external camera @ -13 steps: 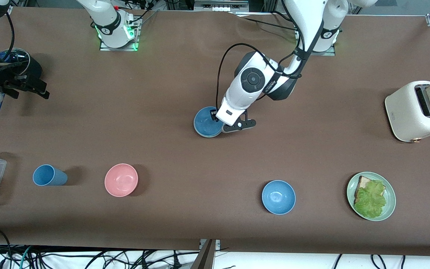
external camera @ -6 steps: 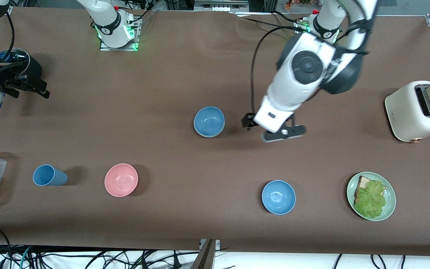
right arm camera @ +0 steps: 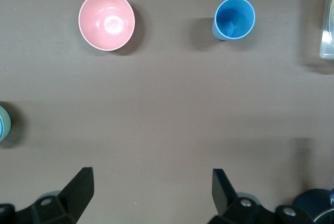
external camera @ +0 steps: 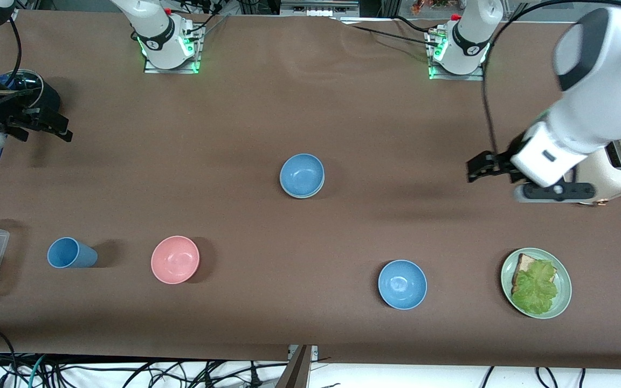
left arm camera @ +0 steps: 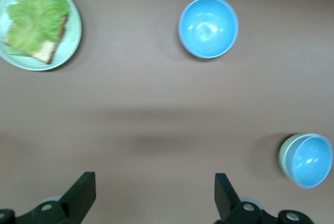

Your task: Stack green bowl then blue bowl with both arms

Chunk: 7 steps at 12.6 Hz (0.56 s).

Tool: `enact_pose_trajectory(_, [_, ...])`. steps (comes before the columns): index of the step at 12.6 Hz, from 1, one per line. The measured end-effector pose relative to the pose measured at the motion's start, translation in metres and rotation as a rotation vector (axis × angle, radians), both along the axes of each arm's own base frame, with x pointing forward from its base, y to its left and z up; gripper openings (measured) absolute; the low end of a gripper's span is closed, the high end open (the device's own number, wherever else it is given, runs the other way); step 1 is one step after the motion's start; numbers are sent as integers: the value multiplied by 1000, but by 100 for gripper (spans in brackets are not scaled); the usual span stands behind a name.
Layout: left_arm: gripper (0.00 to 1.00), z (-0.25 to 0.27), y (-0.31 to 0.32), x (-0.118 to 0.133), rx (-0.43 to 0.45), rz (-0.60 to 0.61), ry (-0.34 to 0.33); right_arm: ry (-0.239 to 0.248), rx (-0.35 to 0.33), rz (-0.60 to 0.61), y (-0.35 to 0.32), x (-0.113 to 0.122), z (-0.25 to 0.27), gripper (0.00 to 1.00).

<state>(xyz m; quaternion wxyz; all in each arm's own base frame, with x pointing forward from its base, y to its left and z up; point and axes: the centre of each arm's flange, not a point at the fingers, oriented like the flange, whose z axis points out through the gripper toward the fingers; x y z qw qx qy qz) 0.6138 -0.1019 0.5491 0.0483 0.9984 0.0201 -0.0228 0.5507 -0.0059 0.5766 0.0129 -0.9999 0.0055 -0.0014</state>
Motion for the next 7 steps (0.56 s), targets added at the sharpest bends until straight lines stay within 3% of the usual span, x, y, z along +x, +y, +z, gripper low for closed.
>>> enact_pose_trajectory(2, [100,5,37,-5,-5,-24,36,0,0,1,1,0,0,100])
enact_pose_trajectory(7, [100,3,74,-5,-12,-44,45,0,0,2,1,0,0,100])
